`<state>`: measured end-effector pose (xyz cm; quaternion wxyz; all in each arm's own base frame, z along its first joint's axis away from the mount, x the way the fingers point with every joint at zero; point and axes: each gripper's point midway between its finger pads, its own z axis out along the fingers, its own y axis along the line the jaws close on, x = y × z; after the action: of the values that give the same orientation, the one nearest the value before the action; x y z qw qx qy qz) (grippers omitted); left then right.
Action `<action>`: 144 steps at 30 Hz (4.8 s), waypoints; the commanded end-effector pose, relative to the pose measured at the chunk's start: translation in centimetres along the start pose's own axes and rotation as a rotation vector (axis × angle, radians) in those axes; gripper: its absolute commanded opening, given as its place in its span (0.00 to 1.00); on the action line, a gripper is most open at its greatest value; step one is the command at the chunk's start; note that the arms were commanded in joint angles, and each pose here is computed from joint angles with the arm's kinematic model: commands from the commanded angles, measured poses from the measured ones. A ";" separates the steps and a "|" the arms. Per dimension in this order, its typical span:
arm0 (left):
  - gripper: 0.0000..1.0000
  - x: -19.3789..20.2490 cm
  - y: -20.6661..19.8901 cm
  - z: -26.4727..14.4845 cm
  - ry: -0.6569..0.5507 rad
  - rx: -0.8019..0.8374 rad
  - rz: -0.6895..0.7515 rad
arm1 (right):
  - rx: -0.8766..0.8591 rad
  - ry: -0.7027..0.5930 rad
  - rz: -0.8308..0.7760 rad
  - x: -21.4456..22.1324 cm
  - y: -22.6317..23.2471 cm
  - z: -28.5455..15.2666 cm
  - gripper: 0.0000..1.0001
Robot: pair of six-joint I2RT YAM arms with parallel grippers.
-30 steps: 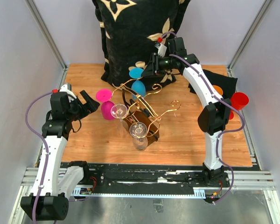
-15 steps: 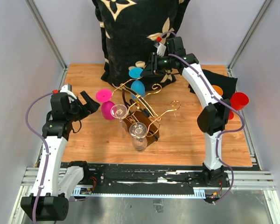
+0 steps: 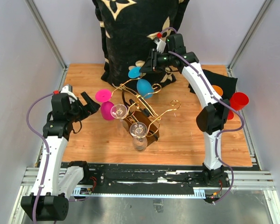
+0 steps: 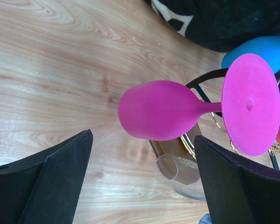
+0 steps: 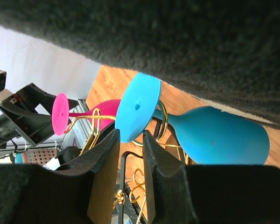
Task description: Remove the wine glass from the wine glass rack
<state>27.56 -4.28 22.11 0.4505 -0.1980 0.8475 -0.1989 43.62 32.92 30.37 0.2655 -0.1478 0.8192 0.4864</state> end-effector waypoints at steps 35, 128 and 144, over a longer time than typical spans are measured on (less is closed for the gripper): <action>0.96 -0.1 -0.2 -0.5 -0.013 0.015 0.032 | 0.024 -0.075 0.025 0.6 0.6 -3.5 0.01; 0.96 0.5 -0.6 -0.7 0.006 0.043 0.022 | 0.932 -0.196 -1.411 0.0 -20.5 -17.2 0.01; 0.97 0.5 -0.3 -0.1 0.016 0.031 0.033 | 1.028 0.005 -1.650 3.5 -26.9 -12.6 0.01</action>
<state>27.00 -4.62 21.69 0.4423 -0.1850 0.8539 -0.2024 49.82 7.93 12.37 0.5410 -0.5271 0.6161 -0.2235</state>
